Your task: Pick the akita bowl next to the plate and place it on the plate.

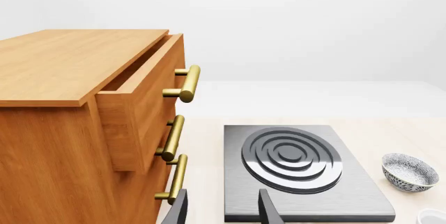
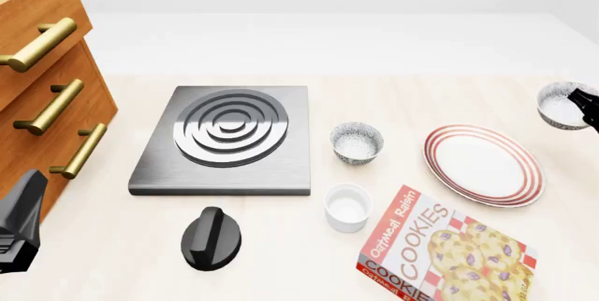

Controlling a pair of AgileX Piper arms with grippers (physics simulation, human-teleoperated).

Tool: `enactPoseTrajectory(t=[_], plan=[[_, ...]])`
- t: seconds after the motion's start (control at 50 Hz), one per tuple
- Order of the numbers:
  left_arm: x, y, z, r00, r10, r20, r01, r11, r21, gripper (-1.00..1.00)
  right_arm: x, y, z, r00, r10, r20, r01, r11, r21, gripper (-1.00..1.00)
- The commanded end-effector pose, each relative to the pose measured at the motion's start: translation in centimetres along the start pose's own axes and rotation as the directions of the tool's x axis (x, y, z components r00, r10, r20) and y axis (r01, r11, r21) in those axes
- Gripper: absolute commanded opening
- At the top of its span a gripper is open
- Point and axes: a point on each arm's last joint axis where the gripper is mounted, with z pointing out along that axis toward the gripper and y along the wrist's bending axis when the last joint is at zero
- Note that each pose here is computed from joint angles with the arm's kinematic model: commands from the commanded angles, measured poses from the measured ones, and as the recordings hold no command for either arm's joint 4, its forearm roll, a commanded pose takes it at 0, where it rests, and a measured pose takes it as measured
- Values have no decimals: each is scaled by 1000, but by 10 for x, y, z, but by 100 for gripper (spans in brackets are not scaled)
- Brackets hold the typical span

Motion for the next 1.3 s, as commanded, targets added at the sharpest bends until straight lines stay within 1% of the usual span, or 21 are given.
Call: enactPoseTrajectory(t=[0.02, 0.5, 0.78, 1.3], plan=[[0, 0, 0, 1000, 0, 0, 0, 1000, 0, 100, -6, 7, -10, 1000, 6, 16, -6, 1000, -16, -100], [0, 0, 0, 1000, 0, 0, 0, 1000, 0, 100, -14, 18, -29, 1000, 5, 26, -3, 999, -46, -100], [0, 0, 0, 1000, 0, 0, 0, 1000, 0, 100, -16, 25, -39, 1000, 4, 29, -2, 998, -65, -100], [0, 0, 0, 1000, 0, 0, 0, 1000, 0, 100, -13, 36, -52, 1000, 21, 16, -20, 995, -96, -100]])
